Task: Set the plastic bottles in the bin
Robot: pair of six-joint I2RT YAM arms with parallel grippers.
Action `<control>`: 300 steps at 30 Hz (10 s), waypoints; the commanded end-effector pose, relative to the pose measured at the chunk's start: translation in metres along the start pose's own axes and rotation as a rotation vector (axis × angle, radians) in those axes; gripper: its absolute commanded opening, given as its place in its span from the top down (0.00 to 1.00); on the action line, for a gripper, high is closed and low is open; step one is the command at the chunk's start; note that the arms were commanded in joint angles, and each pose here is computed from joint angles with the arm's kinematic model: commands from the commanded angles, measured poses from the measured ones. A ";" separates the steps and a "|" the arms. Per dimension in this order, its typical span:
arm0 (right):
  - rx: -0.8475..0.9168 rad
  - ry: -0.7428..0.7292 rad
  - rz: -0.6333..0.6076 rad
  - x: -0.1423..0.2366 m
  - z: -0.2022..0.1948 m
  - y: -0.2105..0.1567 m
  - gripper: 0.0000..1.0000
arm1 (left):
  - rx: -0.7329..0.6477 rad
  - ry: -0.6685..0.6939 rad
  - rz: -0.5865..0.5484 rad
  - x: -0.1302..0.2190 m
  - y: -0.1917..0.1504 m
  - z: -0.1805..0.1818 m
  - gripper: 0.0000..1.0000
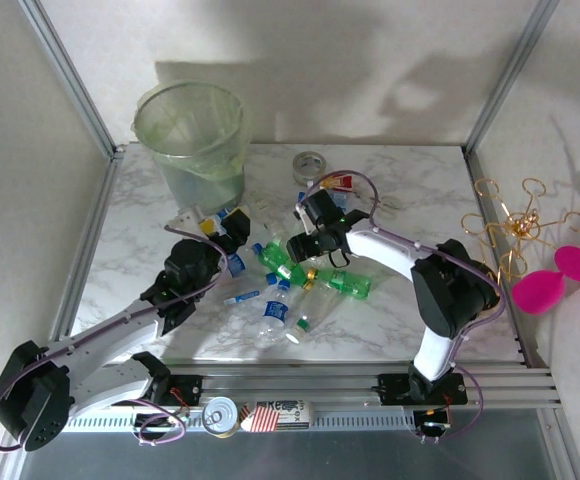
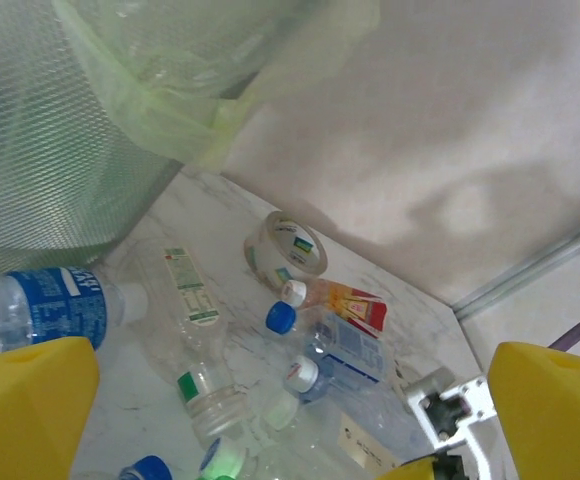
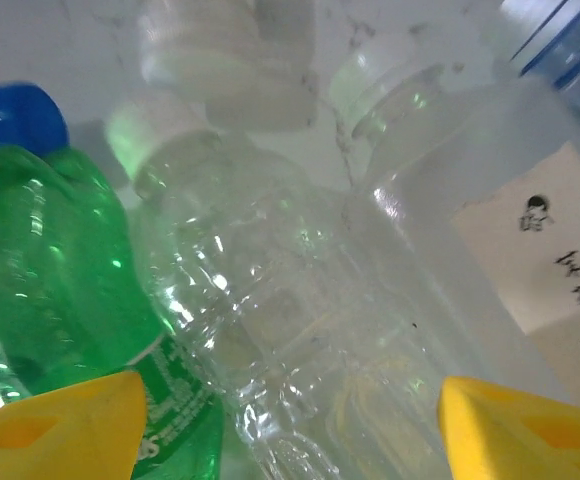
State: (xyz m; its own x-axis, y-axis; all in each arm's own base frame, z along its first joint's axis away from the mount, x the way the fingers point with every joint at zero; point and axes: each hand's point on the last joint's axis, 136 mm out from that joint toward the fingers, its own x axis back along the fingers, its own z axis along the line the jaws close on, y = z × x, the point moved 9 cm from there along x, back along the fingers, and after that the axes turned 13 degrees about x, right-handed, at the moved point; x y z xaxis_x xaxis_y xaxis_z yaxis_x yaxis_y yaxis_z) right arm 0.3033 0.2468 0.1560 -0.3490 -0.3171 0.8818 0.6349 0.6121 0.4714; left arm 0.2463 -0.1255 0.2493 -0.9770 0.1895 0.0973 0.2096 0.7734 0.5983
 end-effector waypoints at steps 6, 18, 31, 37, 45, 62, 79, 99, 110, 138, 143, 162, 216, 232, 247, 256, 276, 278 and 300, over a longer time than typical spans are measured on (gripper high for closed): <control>0.110 -0.046 0.103 -0.015 -0.001 -0.002 0.25 | 0.014 0.017 -0.019 -0.001 0.007 0.011 0.00; 0.202 -0.081 0.134 -0.035 0.010 -0.007 0.20 | 0.045 0.017 -0.014 0.001 0.006 0.018 0.00; 0.245 -0.010 0.081 -0.018 0.026 -0.013 0.12 | 0.080 0.003 -0.014 0.000 0.006 0.017 0.00; 0.252 -0.039 0.097 -0.025 0.024 -0.019 0.09 | 0.093 -0.005 -0.011 0.000 0.006 0.016 0.01; 0.273 -0.085 0.097 -0.035 0.020 -0.017 0.08 | 0.099 -0.002 -0.015 0.004 0.008 0.017 0.00; 0.350 -0.102 -0.009 -0.034 0.022 -0.015 0.28 | 0.117 -0.011 -0.017 0.008 0.009 0.017 0.00; 0.336 -0.068 -0.413 0.052 0.025 0.035 0.44 | 0.215 -0.167 0.055 0.011 0.007 0.000 0.00; 0.319 0.136 -0.776 0.104 0.064 0.046 0.47 | 0.312 -0.381 0.270 -0.014 -0.030 -0.058 0.00; 0.343 0.179 -0.817 0.110 0.076 0.038 0.48 | 0.311 -0.383 0.298 -0.026 -0.038 -0.064 0.22; 0.278 0.096 -0.849 0.130 0.066 0.012 0.01 | 0.139 -0.284 0.092 -0.055 0.020 -0.088 0.63; 0.226 0.058 -0.878 0.135 0.059 0.000 0.01 | 0.034 -0.265 -0.028 -0.063 0.066 -0.109 0.63; -0.115 -0.188 -0.792 0.119 0.014 -0.028 0.01 | -0.236 0.025 -0.376 -0.157 0.207 -0.108 0.63; -0.733 -0.120 -0.242 0.093 0.008 -0.087 0.01 | -0.019 -0.239 -0.006 -0.034 0.044 -0.086 0.00; -0.969 0.015 -0.105 0.077 0.018 -0.126 0.02 | -0.092 -0.205 0.257 -0.002 -0.070 -0.045 0.00; -1.187 0.127 -0.289 0.051 -0.018 -0.122 0.01 | -0.036 -0.190 0.155 0.002 -0.067 -0.038 0.00; -1.234 0.084 -0.329 0.034 -0.027 -0.126 0.03 | -0.043 -0.160 0.192 -0.003 -0.073 -0.038 0.00; -1.296 0.017 -0.303 0.003 -0.032 -0.141 0.22 | -0.038 -0.114 0.120 0.004 -0.062 -0.031 0.00; -1.299 0.025 -0.315 0.003 -0.032 -0.140 0.26 | -0.034 -0.112 0.109 0.005 -0.060 -0.030 0.00; -0.930 0.095 -0.697 0.090 -0.042 -0.057 0.46 | -0.123 -0.352 0.269 -0.002 -0.038 -0.065 0.01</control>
State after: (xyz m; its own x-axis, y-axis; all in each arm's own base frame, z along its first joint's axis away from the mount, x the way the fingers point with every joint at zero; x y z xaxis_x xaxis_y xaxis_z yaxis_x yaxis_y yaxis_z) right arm 0.2564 0.1495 0.1811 -0.7619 -0.4264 0.4875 0.6471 -0.5351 0.5431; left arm 0.2401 -0.1858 0.2578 -0.8911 0.4507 0.0532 0.3702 0.6542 0.6595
